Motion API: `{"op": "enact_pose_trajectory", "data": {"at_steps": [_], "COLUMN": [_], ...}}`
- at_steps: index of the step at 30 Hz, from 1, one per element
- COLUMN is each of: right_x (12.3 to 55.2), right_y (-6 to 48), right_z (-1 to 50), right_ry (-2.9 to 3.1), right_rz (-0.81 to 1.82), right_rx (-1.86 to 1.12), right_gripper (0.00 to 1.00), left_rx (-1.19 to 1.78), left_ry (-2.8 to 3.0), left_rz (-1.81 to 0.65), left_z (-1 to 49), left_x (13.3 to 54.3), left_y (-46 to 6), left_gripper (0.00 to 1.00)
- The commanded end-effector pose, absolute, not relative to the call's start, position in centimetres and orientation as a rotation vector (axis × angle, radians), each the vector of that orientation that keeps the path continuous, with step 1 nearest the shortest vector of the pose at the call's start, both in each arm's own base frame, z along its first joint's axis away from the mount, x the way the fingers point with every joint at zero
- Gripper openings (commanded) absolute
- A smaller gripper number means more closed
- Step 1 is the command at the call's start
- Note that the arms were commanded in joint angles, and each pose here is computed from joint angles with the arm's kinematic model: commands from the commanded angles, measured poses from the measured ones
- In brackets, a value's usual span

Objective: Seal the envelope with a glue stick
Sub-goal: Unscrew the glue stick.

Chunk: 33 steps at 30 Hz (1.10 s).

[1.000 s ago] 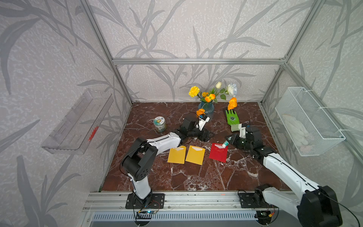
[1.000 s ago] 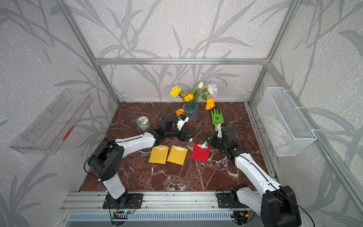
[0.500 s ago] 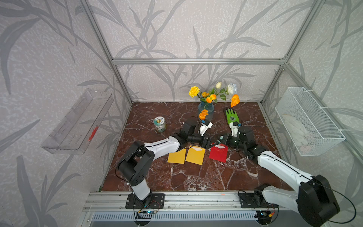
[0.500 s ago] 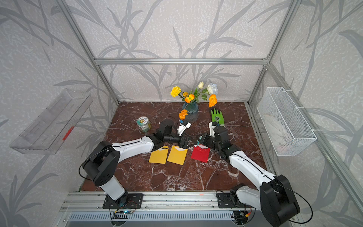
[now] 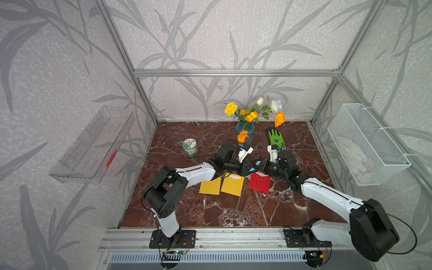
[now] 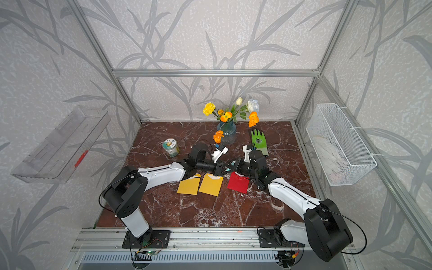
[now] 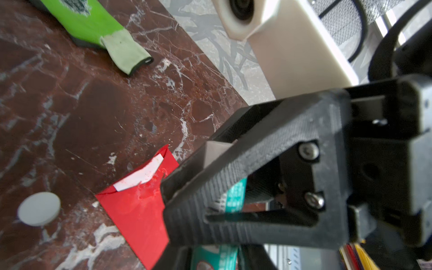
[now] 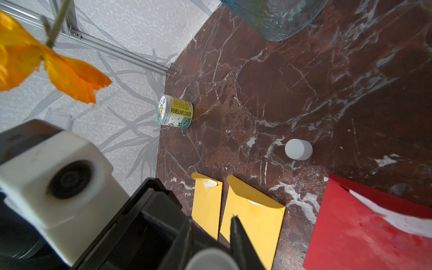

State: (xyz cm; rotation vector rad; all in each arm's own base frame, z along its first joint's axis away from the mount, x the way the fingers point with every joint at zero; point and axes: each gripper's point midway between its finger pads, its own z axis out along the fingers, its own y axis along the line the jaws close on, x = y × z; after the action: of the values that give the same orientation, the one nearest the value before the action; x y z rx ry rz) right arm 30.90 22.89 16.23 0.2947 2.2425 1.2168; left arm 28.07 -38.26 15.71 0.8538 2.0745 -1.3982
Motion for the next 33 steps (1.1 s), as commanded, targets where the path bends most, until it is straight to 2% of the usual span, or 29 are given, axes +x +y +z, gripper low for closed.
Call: {"op": "enact_pose_trajectory", "data": {"at_steps": [1, 3, 6, 8, 10, 15, 20, 25, 30, 33], "right_x": [31.0, 31.0, 30.9, 30.9, 31.0, 30.8, 30.5, 30.5, 30.5, 30.3], "right_y": [23.4, 23.4, 23.0, 22.3, 21.6, 21.0, 21.9, 22.3, 22.5, 22.8], "right_z": [17.7, 18.0, 18.5, 18.5, 18.6, 18.9, 18.2, 17.5, 18.0, 18.3], "right_ry": [2.199, 2.19, 2.18, 2.174, 2.163, 2.16, 2.197, 2.216, 2.2, 2.196], "right_rz": [1.242, 1.241, 1.219, 1.176, 1.152, 1.151, 1.196, 1.22, 1.241, 1.267], "right_rx": [0.264, 0.257, 0.247, 0.257, 0.263, 0.252, 0.218, 0.214, 0.205, 0.188], "right_gripper": [0.31, 0.35, 0.51, 0.61, 0.65, 0.62, 0.56, 0.55, 0.44, 0.43], "left_rx": [0.859, 0.858, 0.86, 0.858, 0.856, 0.845, 0.839, 0.841, 0.859, 0.849], "left_ry": [2.07, 2.073, 2.081, 2.079, 2.076, 2.069, 2.034, 2.002, 1.995, 1.985], "left_rz": [-1.41, -1.413, -1.425, -1.432, -1.433, -1.441, -1.465, -1.447, -1.451, -1.451], "left_z": [15.8, 15.7, 15.7, 15.8, 15.9, 16.1, 16.8, 17.3, 17.1, 17.0], "left_x": [28.1, 28.0, 27.8, 27.6, 27.5, 27.1, 26.6, 26.1, 25.2, 25.0], "left_y": [-38.5, -38.5, -38.4, -38.4, -38.3, -37.9, -37.7, -37.3, -37.2, -36.9], "left_gripper": [0.16, 0.09, 0.0, 0.0, 0.0, 0.0, 0.0, 0.0, 0.01, 0.04]}}
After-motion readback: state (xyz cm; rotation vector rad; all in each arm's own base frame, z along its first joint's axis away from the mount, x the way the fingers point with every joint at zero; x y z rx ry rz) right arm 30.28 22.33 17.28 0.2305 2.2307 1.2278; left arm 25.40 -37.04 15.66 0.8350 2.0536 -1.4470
